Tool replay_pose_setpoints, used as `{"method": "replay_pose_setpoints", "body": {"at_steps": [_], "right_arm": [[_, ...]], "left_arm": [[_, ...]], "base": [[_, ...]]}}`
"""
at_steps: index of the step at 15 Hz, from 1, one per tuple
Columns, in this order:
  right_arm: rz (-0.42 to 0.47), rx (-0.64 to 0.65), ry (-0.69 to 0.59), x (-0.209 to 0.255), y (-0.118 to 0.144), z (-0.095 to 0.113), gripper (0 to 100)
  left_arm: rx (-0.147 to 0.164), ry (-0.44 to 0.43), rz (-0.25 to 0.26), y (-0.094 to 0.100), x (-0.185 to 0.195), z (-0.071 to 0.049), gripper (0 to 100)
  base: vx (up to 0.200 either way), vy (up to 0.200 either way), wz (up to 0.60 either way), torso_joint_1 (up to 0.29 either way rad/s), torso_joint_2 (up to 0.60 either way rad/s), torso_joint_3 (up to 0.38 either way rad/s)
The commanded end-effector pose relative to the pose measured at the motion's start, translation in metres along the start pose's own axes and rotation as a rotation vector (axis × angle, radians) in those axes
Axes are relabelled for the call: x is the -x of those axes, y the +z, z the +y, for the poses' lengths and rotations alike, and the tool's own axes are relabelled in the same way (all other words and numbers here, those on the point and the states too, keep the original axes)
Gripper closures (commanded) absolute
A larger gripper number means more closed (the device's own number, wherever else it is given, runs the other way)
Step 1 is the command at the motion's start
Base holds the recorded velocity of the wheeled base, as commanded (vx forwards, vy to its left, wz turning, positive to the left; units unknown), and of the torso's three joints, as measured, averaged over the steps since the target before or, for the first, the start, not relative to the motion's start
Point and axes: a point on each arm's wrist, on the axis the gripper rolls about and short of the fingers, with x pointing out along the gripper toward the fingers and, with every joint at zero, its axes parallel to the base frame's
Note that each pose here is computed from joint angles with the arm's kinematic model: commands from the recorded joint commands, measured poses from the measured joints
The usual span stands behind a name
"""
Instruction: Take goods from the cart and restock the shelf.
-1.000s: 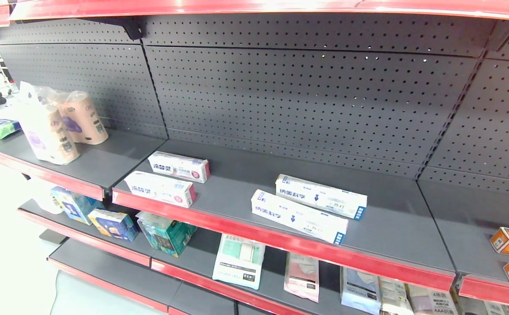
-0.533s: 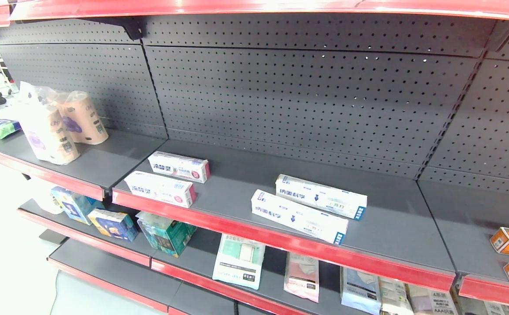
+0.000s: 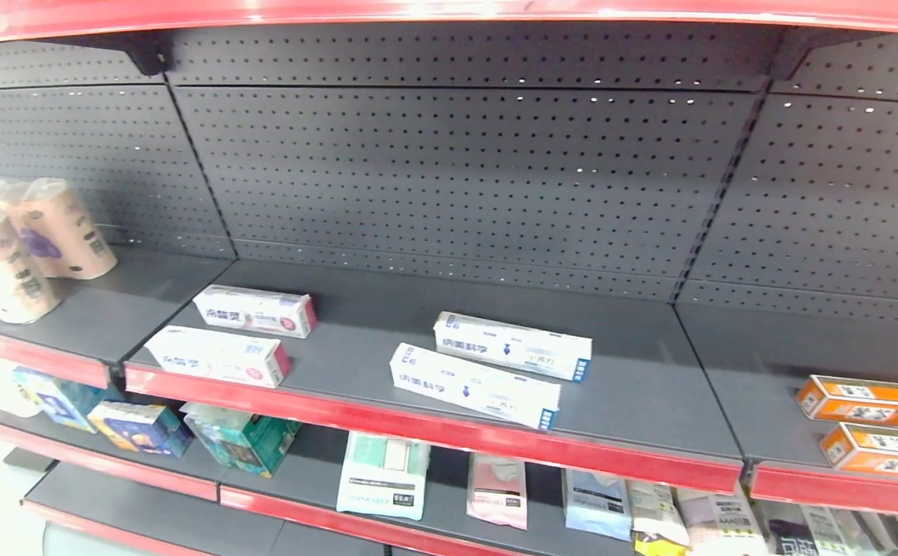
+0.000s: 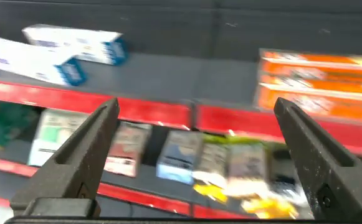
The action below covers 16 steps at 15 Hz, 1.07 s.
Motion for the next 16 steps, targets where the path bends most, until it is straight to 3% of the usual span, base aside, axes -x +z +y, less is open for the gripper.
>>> {"method": "replay_pose_setpoints", "body": {"at_steps": [1, 4, 16], "right_arm": [[0.001, -0.001, 0.001, -0.0001, 0.0001, 0.0, 0], [0.001, -0.002, 0.001, -0.0001, 0.0001, 0.0, 0], [0.001, 0.005, 0.001, -0.0001, 0.0001, 0.0, 0]], "left_arm": [[0.0, 0.0, 0.0, -0.0001, 0.0, 0.0, 0], [0.0, 0.002, -0.001, 0.0, 0.0, 0.0001, 0], [-0.003, 0.0, 0.0, 0.0001, -0.0001, 0.0, 0]], "base": [[0.0, 0.0, -0.6, 0.002, 0.01, 0.002], [0.0, 0.0, -0.6, 0.004, 0.0, 0.006], [0.0, 0.0, 0.0, 0.0, 0.0, 0.0]]}}
